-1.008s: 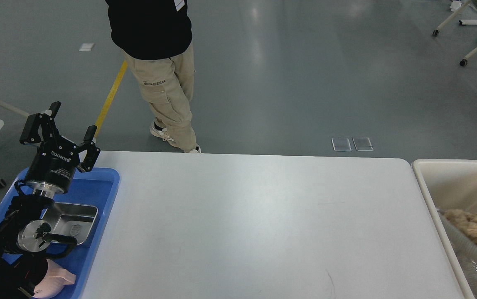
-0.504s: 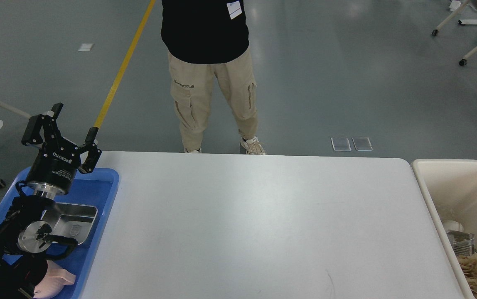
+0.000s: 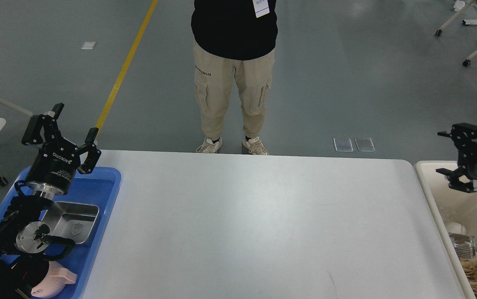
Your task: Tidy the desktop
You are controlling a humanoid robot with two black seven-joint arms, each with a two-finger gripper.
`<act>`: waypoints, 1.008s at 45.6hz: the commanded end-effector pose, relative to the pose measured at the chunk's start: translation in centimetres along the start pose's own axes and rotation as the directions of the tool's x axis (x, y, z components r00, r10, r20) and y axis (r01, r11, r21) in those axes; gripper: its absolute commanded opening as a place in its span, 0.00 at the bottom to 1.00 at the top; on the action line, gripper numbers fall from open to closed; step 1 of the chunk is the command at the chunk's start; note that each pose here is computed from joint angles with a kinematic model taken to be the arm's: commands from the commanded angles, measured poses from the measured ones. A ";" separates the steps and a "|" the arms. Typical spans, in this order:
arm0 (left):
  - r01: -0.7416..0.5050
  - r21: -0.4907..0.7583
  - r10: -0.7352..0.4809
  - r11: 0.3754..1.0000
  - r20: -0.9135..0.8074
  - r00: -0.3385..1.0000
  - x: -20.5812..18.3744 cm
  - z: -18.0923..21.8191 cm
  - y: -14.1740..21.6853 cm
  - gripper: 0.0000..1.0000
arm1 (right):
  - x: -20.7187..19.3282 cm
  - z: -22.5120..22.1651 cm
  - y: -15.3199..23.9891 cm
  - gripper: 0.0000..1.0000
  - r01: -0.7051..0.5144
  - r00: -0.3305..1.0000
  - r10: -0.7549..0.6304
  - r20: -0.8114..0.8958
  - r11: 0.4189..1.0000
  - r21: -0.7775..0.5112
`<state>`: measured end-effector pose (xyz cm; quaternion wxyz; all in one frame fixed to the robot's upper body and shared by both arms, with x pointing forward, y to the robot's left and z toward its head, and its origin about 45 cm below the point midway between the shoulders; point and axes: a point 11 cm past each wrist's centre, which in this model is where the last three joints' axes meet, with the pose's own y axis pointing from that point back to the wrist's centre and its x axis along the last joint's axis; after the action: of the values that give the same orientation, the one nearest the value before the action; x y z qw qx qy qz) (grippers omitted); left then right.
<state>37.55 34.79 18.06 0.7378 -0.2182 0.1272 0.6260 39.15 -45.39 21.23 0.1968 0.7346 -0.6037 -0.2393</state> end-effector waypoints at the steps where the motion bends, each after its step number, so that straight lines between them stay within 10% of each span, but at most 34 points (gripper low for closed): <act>1: -0.003 -0.001 0.003 1.000 0.004 1.000 0.2 0.1 0.1 0.97 | -5.7 -3.7 -1.0 1.00 0.169 0.981 -0.181 0.069 0.974 0.152; 31: -0.056 -0.064 0.055 0.996 -0.022 0.998 1.5 1.7 0.3 0.97 | -13.4 -4.0 -3.6 1.00 0.246 0.686 -0.586 0.432 0.745 0.620; 46: -0.094 -0.084 0.086 0.992 -0.095 0.992 1.7 1.6 0.4 0.97 | -16.5 4.2 -5.2 1.00 0.196 0.529 -0.604 0.597 0.771 0.606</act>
<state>37.36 36.93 18.57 0.6980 -0.2654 0.1372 0.6508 39.71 -29.24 19.07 -0.3186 0.7249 -0.4728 -0.3866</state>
